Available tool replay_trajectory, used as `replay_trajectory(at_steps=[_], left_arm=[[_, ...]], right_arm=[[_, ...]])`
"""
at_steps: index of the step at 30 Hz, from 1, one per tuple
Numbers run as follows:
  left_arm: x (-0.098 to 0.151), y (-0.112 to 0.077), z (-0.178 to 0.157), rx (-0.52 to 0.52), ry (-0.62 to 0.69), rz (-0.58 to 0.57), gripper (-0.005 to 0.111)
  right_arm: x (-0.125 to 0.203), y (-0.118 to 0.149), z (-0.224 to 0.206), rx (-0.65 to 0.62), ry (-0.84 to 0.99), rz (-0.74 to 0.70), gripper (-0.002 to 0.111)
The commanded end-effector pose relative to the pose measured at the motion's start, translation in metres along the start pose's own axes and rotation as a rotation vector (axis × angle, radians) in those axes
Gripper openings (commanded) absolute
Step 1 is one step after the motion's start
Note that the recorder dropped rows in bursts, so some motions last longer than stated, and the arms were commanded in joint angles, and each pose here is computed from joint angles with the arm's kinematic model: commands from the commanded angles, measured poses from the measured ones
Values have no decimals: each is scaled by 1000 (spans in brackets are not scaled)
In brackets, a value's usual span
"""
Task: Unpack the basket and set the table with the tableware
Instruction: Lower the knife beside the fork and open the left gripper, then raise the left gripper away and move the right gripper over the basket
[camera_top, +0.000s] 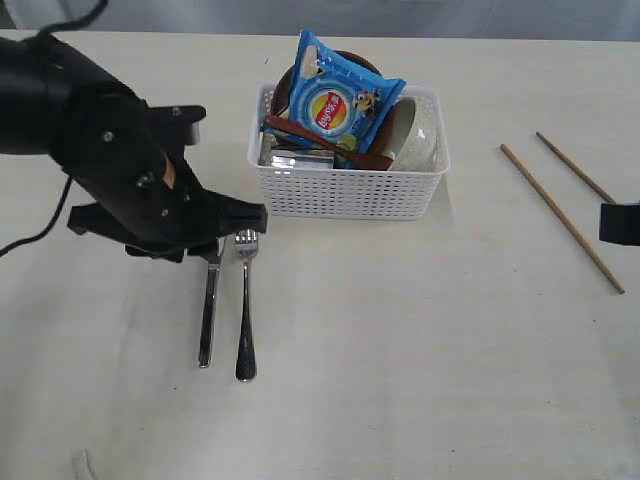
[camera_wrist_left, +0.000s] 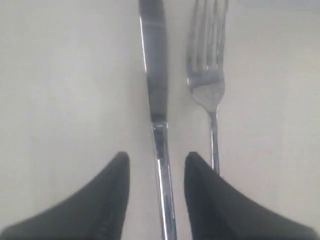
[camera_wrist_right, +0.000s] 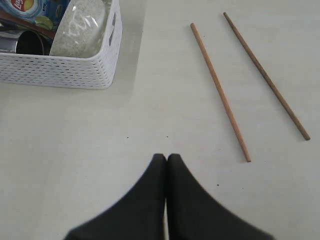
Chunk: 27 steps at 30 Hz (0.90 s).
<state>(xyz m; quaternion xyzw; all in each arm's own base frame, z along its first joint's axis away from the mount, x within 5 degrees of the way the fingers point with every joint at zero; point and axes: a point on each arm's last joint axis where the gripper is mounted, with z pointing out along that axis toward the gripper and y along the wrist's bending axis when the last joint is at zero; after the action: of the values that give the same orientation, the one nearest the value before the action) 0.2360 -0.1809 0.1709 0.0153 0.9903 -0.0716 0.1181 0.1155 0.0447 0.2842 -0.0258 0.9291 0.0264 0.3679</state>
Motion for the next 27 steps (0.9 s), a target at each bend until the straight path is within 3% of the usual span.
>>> replay_trajectory(at_steps=[1, 2, 3, 8, 14, 19, 22, 27], left_arm=[[-4, 6, -42, -7, -134, 66, 12], [-4, 8, -53, -6, -170, 85, 2], [-4, 10, -63, -6, -208, 103, 0], [-2, 31, -107, -44, -323, 159, 0], [-9, 76, -132, -103, -347, 138, 0], [-14, 72, -131, 75, -364, 142, 0], [-14, 74, -128, 62, -386, 155, 0], [-16, 74, -112, 49, -339, 147, 0]], right_arm=[[0, 0, 0, -5, -6, -4, 0], [0, 0, 0, -5, -6, -4, 0], [0, 0, 0, -5, -6, -4, 0], [-1, 2, 1, -19, -20, -21, 0], [-5, 10, 13, -26, 0, -77, 0], [-8, 22, 36, -22, 57, -201, 0], [-18, 33, 43, -39, 102, -171, 0], [-86, 51, 26, -14, -17, -214, 0]])
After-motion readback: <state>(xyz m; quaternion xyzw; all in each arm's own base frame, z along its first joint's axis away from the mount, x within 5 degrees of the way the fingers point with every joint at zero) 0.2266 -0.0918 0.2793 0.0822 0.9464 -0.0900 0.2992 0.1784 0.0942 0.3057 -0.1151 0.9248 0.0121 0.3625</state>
